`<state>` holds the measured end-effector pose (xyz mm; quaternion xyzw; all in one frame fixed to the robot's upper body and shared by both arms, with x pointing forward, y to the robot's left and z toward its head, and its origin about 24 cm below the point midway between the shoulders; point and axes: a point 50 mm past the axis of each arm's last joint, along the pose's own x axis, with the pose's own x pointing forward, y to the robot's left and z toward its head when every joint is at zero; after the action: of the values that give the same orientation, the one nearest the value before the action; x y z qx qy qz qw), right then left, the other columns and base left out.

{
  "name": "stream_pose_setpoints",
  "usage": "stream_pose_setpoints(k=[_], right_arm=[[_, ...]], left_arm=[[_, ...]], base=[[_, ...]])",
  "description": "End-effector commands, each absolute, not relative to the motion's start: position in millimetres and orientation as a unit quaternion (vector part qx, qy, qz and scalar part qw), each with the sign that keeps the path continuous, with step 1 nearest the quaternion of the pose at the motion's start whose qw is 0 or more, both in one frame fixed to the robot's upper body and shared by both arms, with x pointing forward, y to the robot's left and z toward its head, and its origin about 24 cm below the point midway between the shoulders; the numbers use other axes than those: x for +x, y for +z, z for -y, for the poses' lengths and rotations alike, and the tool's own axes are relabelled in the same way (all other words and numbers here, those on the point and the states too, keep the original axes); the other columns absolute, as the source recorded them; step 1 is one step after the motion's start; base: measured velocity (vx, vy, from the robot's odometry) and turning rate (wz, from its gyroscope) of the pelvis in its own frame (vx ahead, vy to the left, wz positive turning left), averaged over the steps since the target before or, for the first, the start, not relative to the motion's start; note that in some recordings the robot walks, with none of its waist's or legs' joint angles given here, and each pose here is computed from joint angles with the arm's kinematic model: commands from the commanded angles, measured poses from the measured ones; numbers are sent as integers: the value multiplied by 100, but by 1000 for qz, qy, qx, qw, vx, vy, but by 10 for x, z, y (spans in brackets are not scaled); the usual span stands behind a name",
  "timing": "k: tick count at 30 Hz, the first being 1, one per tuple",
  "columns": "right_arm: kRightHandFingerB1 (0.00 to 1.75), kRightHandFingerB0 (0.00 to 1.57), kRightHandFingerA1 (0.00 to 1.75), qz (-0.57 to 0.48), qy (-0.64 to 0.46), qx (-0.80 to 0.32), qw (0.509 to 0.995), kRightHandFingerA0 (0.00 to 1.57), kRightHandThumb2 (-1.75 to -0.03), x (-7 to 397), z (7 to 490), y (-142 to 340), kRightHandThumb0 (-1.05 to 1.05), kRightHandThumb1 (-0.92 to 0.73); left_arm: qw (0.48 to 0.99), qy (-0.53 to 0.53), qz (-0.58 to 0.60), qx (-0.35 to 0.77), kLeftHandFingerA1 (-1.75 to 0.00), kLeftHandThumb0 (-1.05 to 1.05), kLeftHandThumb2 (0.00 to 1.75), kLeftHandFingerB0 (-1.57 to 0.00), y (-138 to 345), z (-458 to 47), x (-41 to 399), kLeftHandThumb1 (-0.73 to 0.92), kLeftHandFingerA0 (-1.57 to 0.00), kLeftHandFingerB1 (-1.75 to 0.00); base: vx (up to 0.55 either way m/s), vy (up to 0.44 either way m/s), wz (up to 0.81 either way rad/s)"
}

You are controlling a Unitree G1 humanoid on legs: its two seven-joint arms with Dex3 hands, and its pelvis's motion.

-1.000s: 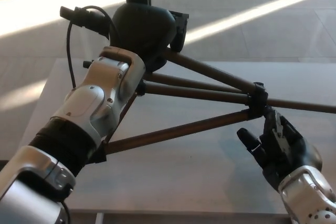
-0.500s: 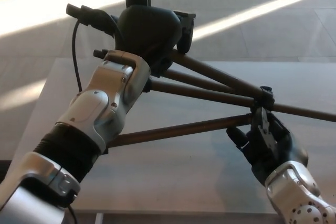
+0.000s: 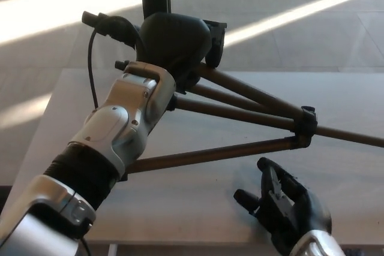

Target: Use both hands of the robot to pick up the tripod lying in the middle of the desk and make it stand upright on the desk

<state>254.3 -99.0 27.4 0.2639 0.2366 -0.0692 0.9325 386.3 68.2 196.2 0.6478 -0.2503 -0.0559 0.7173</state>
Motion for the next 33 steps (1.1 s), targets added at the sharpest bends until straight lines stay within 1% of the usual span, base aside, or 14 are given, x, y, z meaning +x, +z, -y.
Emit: stream_pose_setpoints(k=[1,6,7,9,10,11,14,17,19,24,30,31,32,33], right_arm=[[69,50,104,-339,-88,300,887,44,-62,2028,662,-133,-54,-73],[71,50,108,-339,-91,302,886,44,-62,1973,670,-144,-54,-73],[70,48,108,-342,-90,301,886,44,-62,1966,668,-148,-54,-73],[69,48,109,-343,-92,301,885,47,-62,1973,670,-157,-54,-73],[69,48,109,-343,-92,301,885,47,-62,1972,670,-158,-54,-73],[66,48,109,-340,-96,306,884,47,-62,2019,678,-141,-54,-73],[66,49,107,-328,-100,313,886,46,-62,2111,690,-91,-52,-74],[67,52,104,-315,-108,315,889,48,-62,2172,708,-56,-53,-74],[60,53,98,-297,-127,323,889,52,-61,2323,738,52,-52,-72],[56,45,86,-288,-131,340,886,45,-62,2376,774,74,-52,-73],[55,41,83,-279,-124,365,879,45,-62,2462,796,161,-53,-73],[61,36,78,-279,-118,371,878,46,-94,2477,796,171,-55,-58],[54,39,80,-281,-116,369,878,44,-62,2495,797,186,-55,-74],[53,39,77,-284,-116,372,876,44,-62,2504,790,200,-56,-74]], left_arm=[[705,-25,294,645,-175,-17,84,-68,2301,-630,3890,54,-85,-152],[697,-12,313,645,-175,-14,89,-74,2357,-659,3902,54,-87,-150],[696,-11,315,645,-136,-20,101,-93,2365,-664,3905,49,-118,-117],[696,-13,314,645,-135,-22,101,-93,2379,-666,3909,48,-117,-117],[696,-14,314,646,-135,-22,101,-93,2380,-666,3911,48,-117,-117],[696,-11,320,643,-175,-15,88,-74,2391,-663,3908,53,-89,-149],[692,-8,324,645,-175,-15,86,-71,2407,-666,3907,51,-91,-158],[688,-9,321,651,-175,-16,84,-71,2394,-660,3907,50,-91,-158],[685,-2,320,654,-175,-17,80,-72,2407,-676,3904,48,-92,-156],[690,-9,322,648,-175,-17,78,-72,2350,-670,3887,47,-91,-155],[693,-11,315,649,-175,-17,79,-76,2287,-693,3881,51,-89,-144],[694,-12,310,650,-175,-17,80,-75,2273,-698,3881,50,-89,-146],[698,-17,301,650,-175,-17,81,-73,2265,-697,3880,50,-88,-148],[700,-19,298,648,-175,-16,82,-72,2252,-695,3878,50,-87,-150]], base=[[0,0,0],[0,0,0],[0,0,0],[0,0,0],[0,0,0],[0,0,0],[0,0,0],[0,0,0],[0,0,0],[0,0,0],[0,0,0],[0,0,0],[0,0,0],[0,0,0]])
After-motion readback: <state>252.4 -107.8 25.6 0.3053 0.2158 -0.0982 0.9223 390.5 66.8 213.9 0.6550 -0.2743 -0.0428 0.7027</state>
